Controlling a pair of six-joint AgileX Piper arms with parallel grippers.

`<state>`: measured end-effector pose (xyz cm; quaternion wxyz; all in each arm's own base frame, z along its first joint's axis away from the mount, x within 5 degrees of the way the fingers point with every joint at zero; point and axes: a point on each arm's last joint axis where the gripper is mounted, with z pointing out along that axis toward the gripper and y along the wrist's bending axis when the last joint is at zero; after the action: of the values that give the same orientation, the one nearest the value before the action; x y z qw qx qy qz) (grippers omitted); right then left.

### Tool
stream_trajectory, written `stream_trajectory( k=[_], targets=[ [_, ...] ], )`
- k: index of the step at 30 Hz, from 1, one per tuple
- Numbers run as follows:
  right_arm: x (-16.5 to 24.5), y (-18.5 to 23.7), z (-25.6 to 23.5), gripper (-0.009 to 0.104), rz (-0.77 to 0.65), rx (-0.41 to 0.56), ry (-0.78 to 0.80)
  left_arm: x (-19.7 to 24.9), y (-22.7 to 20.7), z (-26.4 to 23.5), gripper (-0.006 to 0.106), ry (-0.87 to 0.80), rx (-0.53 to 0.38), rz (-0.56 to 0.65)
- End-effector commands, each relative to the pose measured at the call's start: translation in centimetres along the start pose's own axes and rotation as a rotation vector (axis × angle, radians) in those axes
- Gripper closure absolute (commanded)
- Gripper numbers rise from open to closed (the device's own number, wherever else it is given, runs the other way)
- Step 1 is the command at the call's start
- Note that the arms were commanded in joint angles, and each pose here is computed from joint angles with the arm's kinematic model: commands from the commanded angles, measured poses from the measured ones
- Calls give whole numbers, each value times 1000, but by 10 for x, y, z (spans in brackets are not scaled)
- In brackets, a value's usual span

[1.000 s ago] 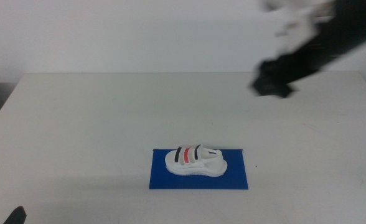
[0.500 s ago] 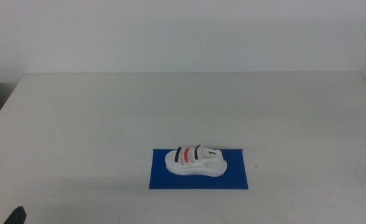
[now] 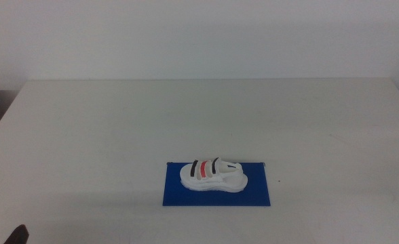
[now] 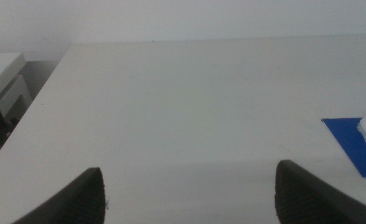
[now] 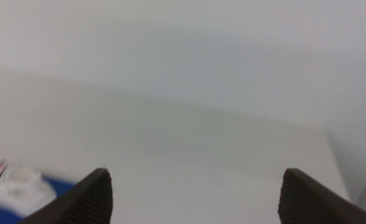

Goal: Use one arm to grab the shoe from the table and place it on the mat.

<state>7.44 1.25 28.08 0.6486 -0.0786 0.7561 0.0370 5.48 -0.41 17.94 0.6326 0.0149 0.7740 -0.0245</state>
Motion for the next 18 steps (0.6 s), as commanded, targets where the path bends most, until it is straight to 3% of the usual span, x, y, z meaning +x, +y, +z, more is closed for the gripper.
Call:
stream_trajectory(
  k=[1, 6, 18],
  targets=[
    [-9, -3, -9, 5, -16, 40, -179, -6, 0, -1, 7, -86, 1, -12],
    [8, -2, -18, 5, 28, 45, -245, -6, 0, -1, 7, -86, 1, -12],
    [57, 0, -6, 5, -15, 50, -163, -6, 0, -1, 7, -86, 1, -12]
  ],
)
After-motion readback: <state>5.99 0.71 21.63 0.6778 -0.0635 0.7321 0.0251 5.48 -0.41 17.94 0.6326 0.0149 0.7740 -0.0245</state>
